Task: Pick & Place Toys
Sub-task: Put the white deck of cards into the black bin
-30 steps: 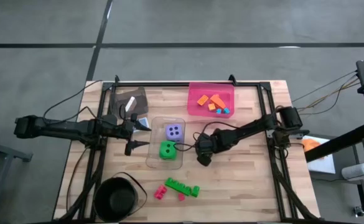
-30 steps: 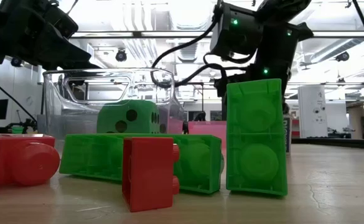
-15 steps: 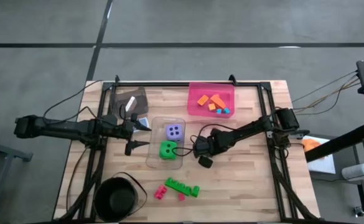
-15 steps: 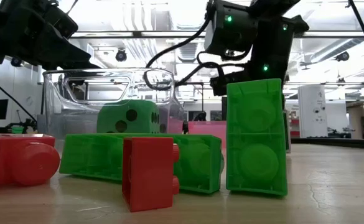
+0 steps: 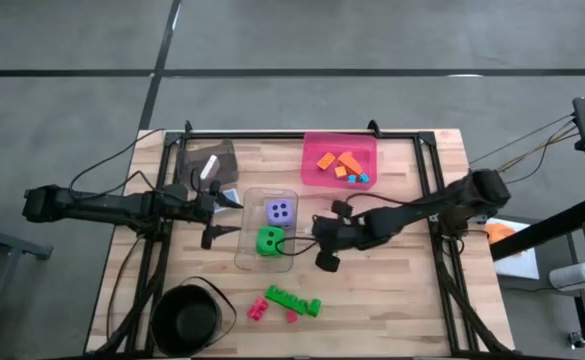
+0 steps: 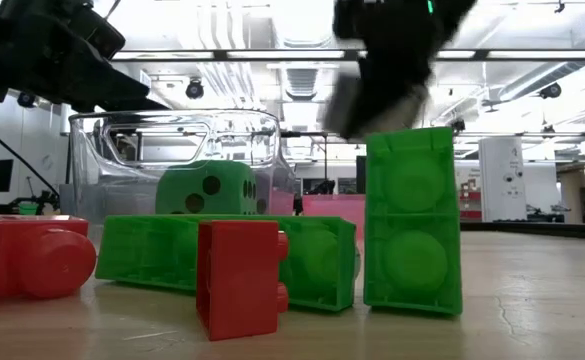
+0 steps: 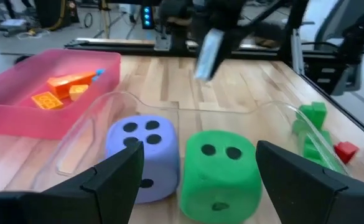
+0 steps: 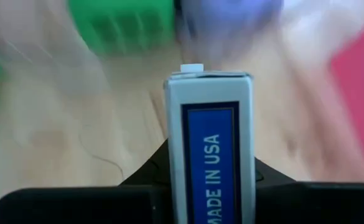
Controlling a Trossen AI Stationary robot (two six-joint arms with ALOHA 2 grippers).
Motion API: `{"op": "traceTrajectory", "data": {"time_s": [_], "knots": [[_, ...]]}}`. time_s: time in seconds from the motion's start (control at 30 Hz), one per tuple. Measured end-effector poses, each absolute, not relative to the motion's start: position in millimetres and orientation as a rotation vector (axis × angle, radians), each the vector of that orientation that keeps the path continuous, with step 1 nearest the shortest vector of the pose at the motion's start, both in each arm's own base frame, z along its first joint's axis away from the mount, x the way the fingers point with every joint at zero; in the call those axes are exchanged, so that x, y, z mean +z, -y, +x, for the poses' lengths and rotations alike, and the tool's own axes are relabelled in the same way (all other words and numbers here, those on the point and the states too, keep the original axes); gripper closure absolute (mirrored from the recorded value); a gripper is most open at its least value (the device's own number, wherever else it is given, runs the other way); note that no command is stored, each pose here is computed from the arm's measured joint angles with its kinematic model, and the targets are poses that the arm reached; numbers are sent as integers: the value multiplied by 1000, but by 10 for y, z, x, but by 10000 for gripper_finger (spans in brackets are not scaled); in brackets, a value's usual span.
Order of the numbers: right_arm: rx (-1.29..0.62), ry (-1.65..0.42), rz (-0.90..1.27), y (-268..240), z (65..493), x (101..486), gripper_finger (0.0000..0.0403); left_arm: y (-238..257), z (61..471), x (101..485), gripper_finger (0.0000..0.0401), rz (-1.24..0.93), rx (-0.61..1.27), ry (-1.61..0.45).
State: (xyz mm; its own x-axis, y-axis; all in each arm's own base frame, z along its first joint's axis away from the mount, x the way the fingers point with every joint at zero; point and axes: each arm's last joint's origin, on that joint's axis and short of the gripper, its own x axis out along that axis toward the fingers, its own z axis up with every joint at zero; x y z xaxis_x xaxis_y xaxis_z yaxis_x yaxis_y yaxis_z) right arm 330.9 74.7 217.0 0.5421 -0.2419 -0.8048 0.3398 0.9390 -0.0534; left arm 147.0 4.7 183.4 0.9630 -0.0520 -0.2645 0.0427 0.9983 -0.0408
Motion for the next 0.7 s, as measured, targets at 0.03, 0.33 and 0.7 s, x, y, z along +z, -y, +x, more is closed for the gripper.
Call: {"op": "traceTrajectory", "data": {"time_s": [0.03, 0.33, 0.7], "knots": [[-326, -869, 99, -771, 3330, 2252, 341, -49, 1470, 1837, 88, -34, -41, -266], [-112, -318, -48, -889, 3530, 2584, 341, -51, 1484, 1893, 88, -11, -39, -206], [-52, -30, -91, -511, 3951, 2290, 341, -84, 1344, 1700, 88, 2, 92, 33]]}}
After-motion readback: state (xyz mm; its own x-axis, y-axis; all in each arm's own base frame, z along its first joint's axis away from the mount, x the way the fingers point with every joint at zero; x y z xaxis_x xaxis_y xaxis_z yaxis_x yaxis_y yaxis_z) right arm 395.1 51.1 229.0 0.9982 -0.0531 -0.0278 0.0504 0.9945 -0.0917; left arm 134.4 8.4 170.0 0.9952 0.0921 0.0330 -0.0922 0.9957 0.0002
